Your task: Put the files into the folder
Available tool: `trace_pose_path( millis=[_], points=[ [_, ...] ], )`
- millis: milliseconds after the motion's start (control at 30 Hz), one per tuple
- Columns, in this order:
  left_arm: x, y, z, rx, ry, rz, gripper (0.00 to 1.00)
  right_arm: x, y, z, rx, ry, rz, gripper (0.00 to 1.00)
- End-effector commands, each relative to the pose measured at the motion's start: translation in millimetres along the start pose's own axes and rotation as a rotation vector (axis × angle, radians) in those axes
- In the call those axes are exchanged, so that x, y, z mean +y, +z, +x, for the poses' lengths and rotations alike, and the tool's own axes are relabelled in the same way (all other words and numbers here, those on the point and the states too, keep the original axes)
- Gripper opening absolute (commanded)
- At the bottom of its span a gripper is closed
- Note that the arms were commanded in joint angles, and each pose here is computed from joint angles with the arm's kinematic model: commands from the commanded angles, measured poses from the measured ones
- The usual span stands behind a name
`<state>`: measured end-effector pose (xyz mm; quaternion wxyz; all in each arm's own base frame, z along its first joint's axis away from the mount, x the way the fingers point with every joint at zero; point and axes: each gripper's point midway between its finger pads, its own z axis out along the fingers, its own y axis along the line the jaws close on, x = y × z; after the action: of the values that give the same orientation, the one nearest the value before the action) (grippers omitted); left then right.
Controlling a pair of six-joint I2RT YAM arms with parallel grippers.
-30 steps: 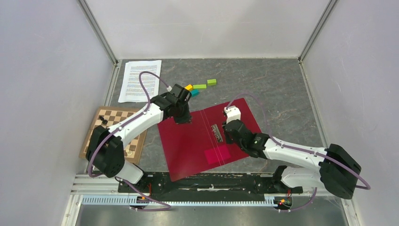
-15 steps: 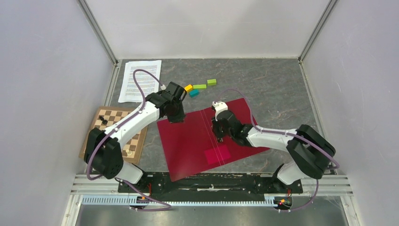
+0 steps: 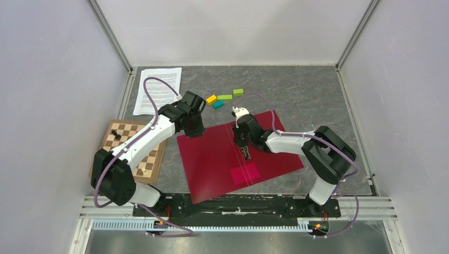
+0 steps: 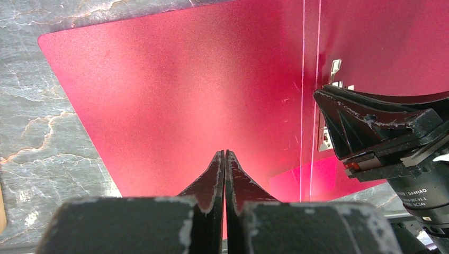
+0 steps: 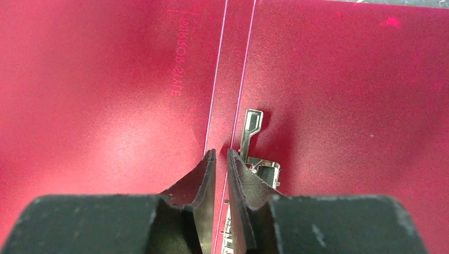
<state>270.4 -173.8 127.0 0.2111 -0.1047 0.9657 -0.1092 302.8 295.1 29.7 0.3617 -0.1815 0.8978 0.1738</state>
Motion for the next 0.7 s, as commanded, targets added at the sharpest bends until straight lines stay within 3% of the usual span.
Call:
trace_pose_path(
  millis=[0, 167, 267, 433, 667],
  points=[
    [-5.6, -16.6, -11.9, -0.051, 0.033, 0.04, 0.02, 6.9, -3.0, -30.3, -0.055, -0.013, -0.015, 0.18],
    [-5.0, -18.0, -12.8, -0.058, 0.032, 0.04, 0.04, 8.4, -20.9, -51.6, -0.089, -0.029, -0.007, 0.24],
    [-4.9, -18.3, -13.0, -0.058, 0.031, 0.041, 0.04, 3.4, -35.7, -60.4, -0.12, -0.033, 0.02, 0.36],
    [-6.2, -20.3, -13.9, -0.06, 0.029, 0.05, 0.04, -24.3, -50.4, -39.9, -0.061, -0.06, 0.143, 0.48],
    [-13.6, -18.5, -13.9, -0.046, 0.029, 0.08, 0.09, -24.9, -45.9, -14.4, 0.007, -0.077, 0.117, 0.5]
  ],
)
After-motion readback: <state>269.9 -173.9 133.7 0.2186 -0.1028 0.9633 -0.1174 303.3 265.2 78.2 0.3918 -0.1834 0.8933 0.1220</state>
